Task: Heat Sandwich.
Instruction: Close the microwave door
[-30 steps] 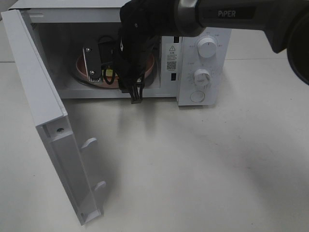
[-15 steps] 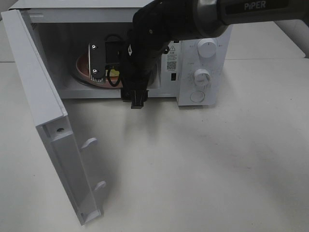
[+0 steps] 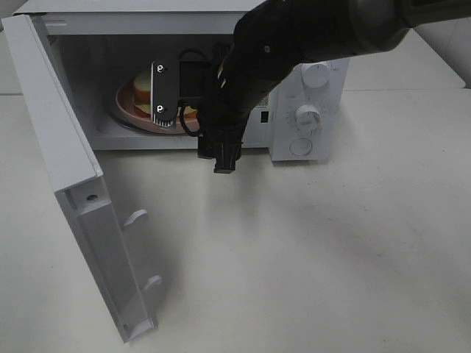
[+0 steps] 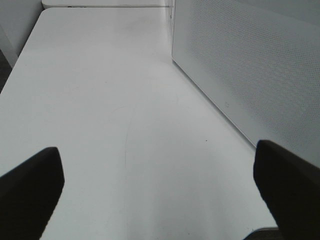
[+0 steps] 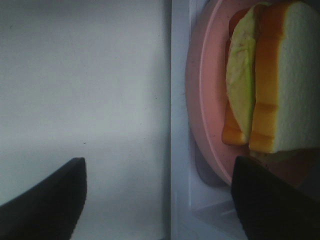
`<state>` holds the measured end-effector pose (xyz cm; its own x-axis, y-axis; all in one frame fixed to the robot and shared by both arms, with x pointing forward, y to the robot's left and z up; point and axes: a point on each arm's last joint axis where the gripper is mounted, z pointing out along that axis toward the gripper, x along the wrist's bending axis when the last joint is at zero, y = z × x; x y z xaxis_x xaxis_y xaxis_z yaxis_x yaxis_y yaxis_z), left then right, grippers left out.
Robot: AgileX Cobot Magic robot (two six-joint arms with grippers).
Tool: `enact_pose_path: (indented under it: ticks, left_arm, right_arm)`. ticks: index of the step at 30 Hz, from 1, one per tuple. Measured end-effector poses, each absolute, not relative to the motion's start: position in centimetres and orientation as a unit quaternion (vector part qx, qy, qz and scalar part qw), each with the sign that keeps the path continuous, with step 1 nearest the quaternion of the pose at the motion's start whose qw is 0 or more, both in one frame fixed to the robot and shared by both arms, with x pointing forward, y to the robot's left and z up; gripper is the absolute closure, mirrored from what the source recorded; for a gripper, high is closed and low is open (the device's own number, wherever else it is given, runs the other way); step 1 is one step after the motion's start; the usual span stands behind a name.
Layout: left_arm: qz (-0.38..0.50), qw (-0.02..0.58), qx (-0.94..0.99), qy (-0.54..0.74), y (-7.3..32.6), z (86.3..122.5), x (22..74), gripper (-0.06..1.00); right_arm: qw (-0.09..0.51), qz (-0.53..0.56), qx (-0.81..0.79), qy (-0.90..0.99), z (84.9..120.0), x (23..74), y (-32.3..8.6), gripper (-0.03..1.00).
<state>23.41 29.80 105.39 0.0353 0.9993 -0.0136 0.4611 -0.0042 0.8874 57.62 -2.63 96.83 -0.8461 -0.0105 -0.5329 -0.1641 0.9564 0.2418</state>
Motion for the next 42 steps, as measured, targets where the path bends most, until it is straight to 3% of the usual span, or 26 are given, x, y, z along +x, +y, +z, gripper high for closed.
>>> enact_pose_path:
  ticks: [23, 42]
  left_arm:
    - [0.356, 0.378, 0.612, 0.596, 29.8, 105.4, 23.4, -0.03]
    - [0.356, 0.378, 0.612, 0.596, 29.8, 105.4, 23.4, -0.03]
  right_arm:
    - [0.242, 0.202, 0.153, 0.937, 100.7, 50.4, -8.7, 0.20]
    - [0.206, 0.231, 0.335, 0.890, 103.4, 42.2, -15.9, 0.18]
